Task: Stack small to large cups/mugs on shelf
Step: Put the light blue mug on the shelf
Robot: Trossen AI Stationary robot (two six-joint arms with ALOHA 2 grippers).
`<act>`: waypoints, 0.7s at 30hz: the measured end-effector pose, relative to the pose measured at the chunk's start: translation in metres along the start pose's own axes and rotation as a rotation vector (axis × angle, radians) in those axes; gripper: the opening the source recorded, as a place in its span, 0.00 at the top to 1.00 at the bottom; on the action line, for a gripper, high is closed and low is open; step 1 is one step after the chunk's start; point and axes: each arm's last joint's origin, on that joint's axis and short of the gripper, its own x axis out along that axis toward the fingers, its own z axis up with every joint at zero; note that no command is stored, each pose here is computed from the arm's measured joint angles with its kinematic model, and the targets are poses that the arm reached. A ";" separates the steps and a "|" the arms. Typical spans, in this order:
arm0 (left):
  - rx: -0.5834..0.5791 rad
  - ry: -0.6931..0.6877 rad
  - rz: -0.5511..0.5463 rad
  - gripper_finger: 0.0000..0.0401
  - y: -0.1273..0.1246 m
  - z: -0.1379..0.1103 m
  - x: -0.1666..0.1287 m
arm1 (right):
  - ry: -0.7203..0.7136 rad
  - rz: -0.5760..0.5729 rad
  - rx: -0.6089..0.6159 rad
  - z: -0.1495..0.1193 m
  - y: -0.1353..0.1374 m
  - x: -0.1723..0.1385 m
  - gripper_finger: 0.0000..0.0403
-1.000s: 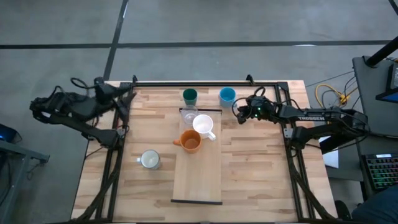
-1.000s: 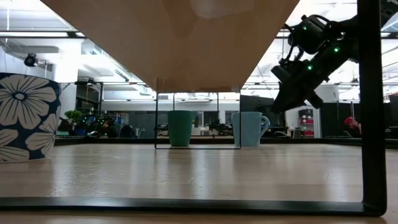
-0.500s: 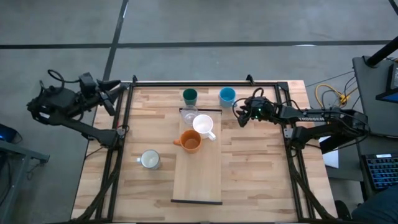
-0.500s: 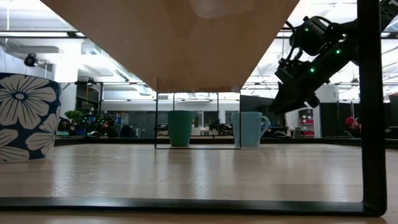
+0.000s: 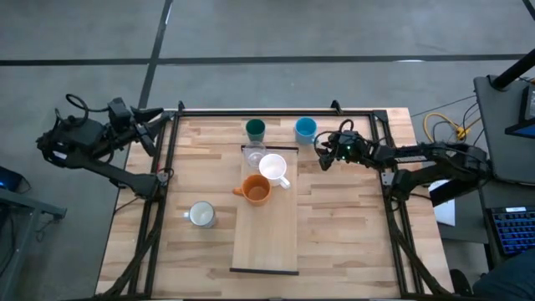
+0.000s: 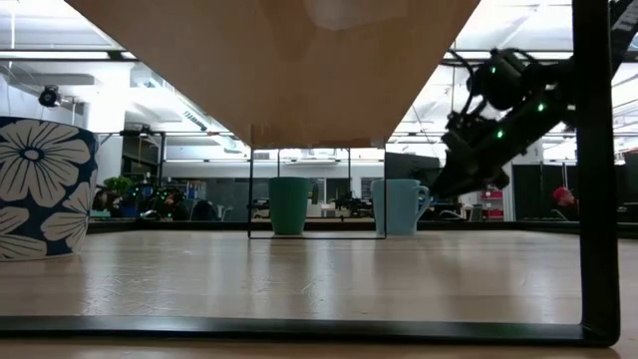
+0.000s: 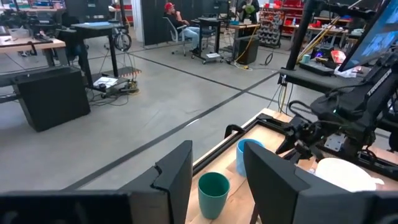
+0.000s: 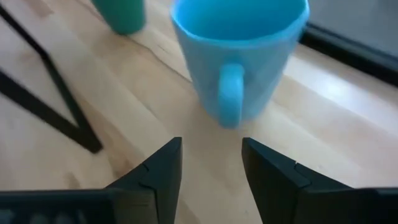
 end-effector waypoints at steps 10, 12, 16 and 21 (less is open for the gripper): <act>-0.020 -0.009 -0.003 0.68 0.004 0.000 -0.003 | -0.049 0.005 -0.011 0.005 0.004 0.034 0.60; -0.022 -0.010 -0.004 0.68 0.005 0.000 -0.003 | -0.036 -0.001 -0.024 0.007 0.004 0.041 0.59; -0.026 -0.013 -0.004 0.68 0.006 0.000 -0.004 | -0.019 -0.011 -0.050 0.010 0.005 0.054 0.60; -0.028 -0.014 -0.006 0.68 0.007 0.000 -0.005 | -0.012 -0.013 -0.059 0.016 0.008 0.064 0.63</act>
